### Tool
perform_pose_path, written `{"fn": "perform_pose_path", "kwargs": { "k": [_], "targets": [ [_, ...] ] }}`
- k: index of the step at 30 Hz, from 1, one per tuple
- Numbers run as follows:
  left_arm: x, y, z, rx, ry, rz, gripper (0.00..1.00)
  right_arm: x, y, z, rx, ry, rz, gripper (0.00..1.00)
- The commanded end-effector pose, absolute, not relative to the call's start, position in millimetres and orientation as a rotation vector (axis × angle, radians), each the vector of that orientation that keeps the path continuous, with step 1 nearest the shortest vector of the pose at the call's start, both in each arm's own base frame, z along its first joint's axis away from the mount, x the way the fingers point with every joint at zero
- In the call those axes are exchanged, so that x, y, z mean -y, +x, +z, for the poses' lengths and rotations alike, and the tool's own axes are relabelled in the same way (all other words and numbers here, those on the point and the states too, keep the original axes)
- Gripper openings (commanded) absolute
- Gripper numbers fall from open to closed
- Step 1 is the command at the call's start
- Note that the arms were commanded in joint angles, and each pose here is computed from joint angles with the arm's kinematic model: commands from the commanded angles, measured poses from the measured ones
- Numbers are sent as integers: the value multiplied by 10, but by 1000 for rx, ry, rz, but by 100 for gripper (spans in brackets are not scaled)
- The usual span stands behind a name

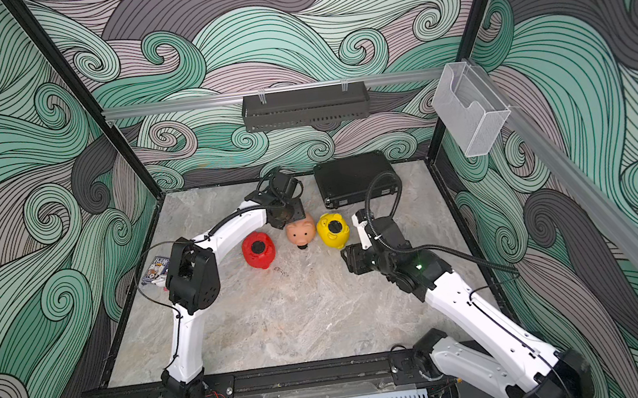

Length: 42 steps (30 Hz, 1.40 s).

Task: Close piggy banks
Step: Move the piggy bank to the center of the board.

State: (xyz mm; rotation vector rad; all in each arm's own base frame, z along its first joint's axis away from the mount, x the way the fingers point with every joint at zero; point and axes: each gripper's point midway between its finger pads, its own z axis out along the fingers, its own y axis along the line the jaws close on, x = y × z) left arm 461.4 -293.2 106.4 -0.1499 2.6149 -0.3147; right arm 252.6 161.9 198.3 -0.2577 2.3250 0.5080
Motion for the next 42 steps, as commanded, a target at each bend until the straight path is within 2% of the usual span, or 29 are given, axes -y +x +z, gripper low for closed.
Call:
{"fn": "perform_pose_path", "kwargs": {
  "k": [1,8,25,42],
  "targets": [
    [2743,4049,557,-2840,-151,-168,59,-1604,2529,1960,-2315,-265,488,61],
    [2734,3783,552,-2856,-181,-172,56,-1587,2533,1977,-2297,-255,487,62],
    [2689,3197,475,-2902,-162,-130,56,-1553,2526,2030,-2266,-244,484,62],
    [2564,2891,506,-2906,-169,-117,59,-1539,2500,2014,-2266,-243,486,63]
  ]
}}
